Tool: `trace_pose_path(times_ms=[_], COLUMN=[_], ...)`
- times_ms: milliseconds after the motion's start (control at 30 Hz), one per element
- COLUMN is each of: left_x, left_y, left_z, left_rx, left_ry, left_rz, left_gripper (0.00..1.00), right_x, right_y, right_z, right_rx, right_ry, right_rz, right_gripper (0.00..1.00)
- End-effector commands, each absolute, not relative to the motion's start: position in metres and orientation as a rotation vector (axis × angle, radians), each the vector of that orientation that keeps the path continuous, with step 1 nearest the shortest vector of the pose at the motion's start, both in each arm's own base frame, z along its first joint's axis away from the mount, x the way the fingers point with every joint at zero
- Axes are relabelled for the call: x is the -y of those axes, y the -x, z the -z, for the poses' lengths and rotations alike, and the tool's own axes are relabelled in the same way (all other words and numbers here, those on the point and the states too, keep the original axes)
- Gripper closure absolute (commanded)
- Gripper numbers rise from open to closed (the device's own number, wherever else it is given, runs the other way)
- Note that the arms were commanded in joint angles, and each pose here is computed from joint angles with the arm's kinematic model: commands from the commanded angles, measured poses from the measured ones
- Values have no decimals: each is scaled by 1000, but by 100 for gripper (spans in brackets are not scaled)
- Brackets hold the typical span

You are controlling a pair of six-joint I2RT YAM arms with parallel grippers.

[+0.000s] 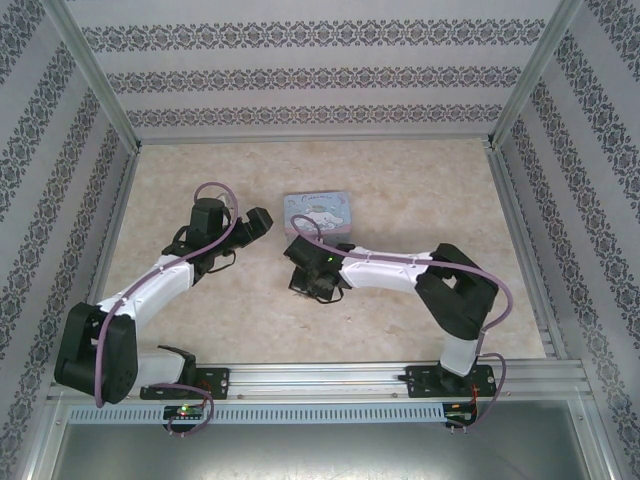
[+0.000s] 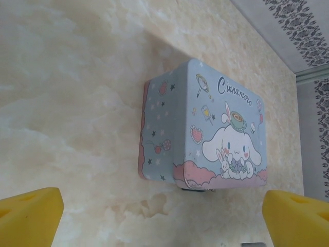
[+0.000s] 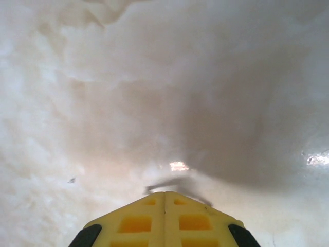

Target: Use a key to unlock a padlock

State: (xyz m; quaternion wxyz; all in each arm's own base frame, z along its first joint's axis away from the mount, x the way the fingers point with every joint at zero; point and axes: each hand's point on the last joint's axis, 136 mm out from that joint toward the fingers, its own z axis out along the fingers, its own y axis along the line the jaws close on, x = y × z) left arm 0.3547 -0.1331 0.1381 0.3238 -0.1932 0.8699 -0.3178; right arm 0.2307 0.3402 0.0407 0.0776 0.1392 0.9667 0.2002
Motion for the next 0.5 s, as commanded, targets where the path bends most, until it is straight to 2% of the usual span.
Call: trace_pose_path(times_ms=[0,233,467], left_x=[140,155,165], left_y=[-358,-357,-358], left_z=[-141,-134,-135], left_rx=[-2279,-2315,-2322], left_ry=[535,528,516], left_rz=[906,959,978], left_gripper=[0,1,0], right_x=[-330,-320,-313], right_y=[-242,-252,-246], right_z=[-58,-70,-55], right_rx=[-2820,-2780,-2826], right_ry=[-392,-408,-432], right_rz=[-623,-670,-628], right_gripper=[100,100,100])
